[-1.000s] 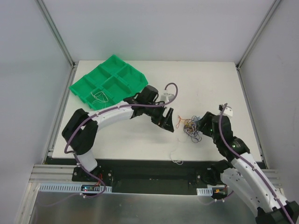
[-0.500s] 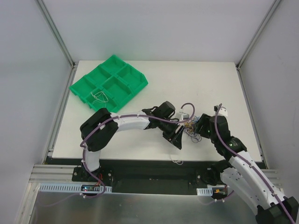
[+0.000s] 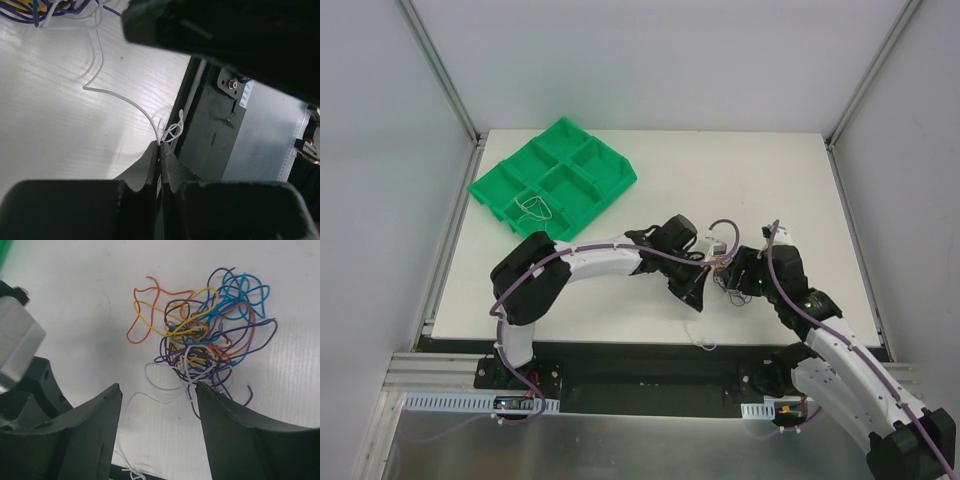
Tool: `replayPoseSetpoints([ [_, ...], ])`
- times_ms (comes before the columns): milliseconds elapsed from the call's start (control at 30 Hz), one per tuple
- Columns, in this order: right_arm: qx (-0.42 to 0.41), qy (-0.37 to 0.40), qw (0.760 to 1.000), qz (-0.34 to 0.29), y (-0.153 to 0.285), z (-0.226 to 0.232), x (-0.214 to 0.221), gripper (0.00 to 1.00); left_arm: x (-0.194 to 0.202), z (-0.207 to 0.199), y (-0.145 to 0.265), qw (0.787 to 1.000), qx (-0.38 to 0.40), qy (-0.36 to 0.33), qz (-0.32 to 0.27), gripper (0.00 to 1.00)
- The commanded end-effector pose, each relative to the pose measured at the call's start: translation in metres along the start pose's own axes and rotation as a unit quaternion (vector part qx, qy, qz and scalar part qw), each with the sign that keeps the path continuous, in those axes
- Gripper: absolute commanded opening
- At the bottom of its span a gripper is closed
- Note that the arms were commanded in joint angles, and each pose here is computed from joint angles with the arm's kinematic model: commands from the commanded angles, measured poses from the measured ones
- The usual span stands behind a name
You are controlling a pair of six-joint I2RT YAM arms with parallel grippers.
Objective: Untangle the cables
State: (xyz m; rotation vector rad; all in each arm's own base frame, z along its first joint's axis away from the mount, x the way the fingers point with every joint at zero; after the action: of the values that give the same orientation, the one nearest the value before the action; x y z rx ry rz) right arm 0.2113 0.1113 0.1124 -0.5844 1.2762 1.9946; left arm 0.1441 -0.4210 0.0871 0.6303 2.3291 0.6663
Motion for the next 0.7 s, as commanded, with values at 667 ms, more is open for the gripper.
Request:
replayPoseSetpoints([
  [667,-0.156,0.095,0.975,0.123,-0.024,0.062,0.044,0.61,-0.067,0.005,0.112,0.991,-0.001,-0.008,-0.13,0.0],
])
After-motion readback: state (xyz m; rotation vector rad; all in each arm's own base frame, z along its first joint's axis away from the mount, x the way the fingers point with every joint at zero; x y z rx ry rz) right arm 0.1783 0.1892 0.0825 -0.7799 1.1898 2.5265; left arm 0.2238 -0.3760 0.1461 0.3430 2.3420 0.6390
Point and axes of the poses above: each gripper's point midway between its finger pads, its own y axis back along the fingers, its own z axis along the line the jaws close on, x = y × z, the point moved 1 cm from there along y, back along the fingers, and after that the axes turned 2 degrees about -y, right-handed, at the moved point
